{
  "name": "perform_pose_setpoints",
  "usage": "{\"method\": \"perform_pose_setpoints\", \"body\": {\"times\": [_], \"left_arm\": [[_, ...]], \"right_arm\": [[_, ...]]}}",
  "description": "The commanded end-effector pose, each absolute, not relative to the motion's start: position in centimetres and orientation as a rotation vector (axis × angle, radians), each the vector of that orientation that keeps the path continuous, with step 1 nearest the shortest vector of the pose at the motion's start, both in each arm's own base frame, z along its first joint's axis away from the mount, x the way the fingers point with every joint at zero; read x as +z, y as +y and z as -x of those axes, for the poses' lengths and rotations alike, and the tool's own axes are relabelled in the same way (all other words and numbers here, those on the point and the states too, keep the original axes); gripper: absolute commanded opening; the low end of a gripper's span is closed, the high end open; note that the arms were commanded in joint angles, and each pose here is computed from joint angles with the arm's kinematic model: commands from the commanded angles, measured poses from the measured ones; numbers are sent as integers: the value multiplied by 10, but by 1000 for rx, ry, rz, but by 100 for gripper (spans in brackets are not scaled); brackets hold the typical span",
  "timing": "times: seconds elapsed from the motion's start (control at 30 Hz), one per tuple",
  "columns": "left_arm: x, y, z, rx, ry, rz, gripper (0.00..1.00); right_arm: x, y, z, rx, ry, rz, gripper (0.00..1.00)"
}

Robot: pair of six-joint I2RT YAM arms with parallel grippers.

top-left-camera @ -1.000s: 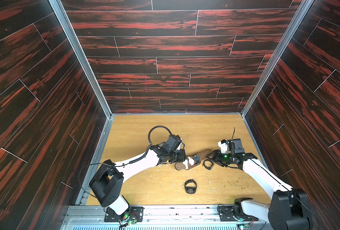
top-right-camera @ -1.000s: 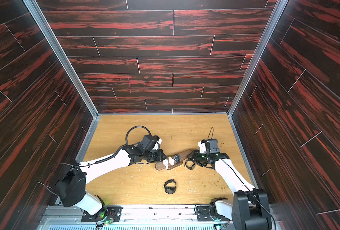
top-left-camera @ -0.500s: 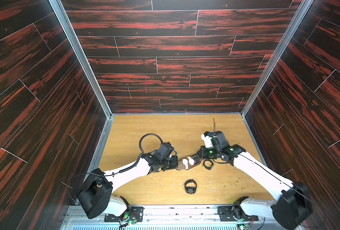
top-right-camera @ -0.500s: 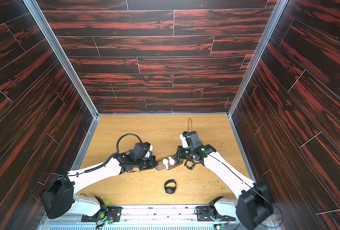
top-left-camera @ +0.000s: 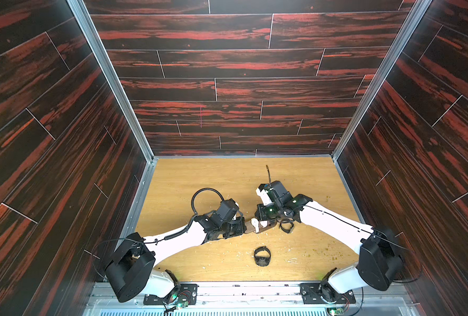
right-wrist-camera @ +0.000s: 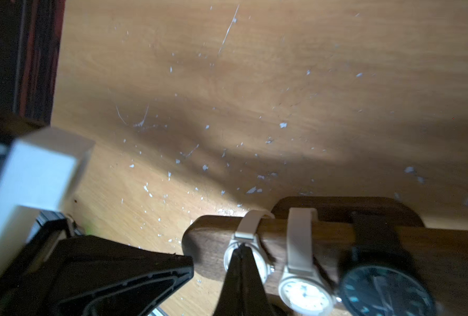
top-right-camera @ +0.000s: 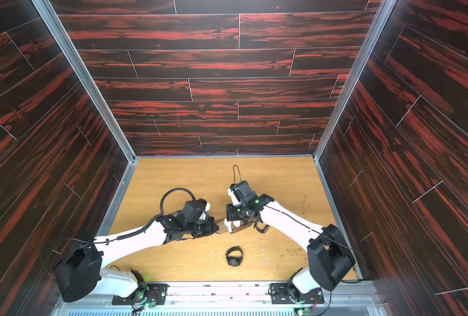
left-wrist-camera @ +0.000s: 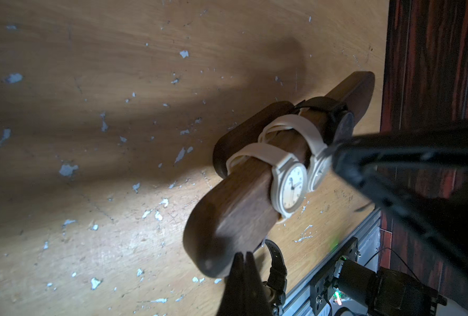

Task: Place watch on stand
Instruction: Adjust the watch on the stand.

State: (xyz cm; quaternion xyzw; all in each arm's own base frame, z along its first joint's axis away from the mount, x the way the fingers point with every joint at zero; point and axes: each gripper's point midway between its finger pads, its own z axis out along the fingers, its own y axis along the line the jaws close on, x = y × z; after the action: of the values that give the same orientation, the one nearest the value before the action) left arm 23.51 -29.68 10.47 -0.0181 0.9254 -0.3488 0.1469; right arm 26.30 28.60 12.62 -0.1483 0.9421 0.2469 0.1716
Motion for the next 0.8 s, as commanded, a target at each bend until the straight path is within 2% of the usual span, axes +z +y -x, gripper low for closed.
{"method": "perform_pose_setpoints", "body": {"times": [0.0,0.5,0.77], "left_arm": [[104,-300,-235,-1012,2661,41,2],[107,-301,-239,-984,2666,8,3],[106,-303,-243,-958,2667,-14,3]], "right_arm": [[122,291,-258,687,2686,473,0],[90,261,-225,593,2784,493,0],[94,255,-215,600,2789,494,0]]}}
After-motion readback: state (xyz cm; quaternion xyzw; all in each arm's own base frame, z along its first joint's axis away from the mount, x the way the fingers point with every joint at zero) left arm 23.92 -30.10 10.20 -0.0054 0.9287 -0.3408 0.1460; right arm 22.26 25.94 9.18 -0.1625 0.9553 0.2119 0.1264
